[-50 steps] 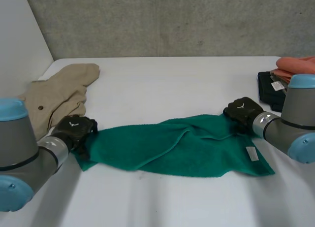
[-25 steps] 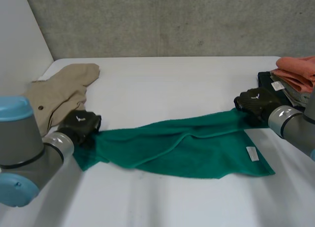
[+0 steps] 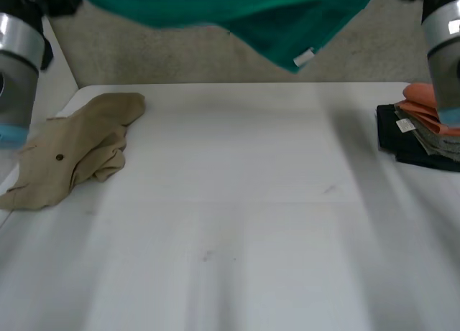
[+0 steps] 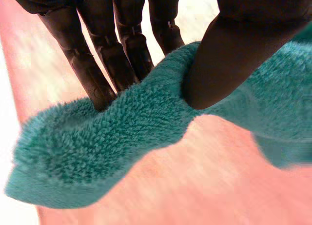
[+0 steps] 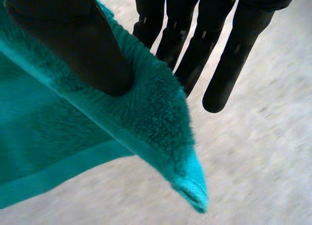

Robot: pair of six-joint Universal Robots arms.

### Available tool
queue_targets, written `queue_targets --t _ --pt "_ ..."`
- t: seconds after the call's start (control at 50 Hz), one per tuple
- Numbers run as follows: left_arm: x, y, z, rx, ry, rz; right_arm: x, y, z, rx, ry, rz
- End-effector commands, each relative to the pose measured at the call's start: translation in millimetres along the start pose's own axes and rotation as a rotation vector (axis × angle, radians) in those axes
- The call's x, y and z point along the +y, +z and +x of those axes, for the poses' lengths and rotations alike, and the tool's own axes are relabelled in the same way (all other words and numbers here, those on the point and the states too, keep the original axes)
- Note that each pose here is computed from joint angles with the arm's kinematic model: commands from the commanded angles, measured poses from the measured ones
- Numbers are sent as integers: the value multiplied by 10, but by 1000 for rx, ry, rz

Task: Fold the laundry.

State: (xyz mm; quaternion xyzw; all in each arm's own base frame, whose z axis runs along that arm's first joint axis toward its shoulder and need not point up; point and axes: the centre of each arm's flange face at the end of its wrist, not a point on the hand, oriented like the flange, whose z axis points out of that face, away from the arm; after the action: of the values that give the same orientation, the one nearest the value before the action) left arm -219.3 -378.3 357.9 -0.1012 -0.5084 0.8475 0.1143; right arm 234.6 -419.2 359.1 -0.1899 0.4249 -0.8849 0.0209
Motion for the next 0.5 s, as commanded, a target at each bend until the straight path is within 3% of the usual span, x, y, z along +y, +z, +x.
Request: queue_targets --t 0.02,0.18,0.28,0.5 --pt "717 -809 192 138 -9 -471 617 -768 -399 -245 63 -456" --pt "1345 -1435 254 227 168 -771 1211 -1739 -727 -452 6 -892" --pt "1460 -1475 212 216 233 -826 1302 -1914 -791 -467 -2 -951" --pt "1338 -1501 240 179 187 -804 1140 -1959 -864 -430 47 -930"
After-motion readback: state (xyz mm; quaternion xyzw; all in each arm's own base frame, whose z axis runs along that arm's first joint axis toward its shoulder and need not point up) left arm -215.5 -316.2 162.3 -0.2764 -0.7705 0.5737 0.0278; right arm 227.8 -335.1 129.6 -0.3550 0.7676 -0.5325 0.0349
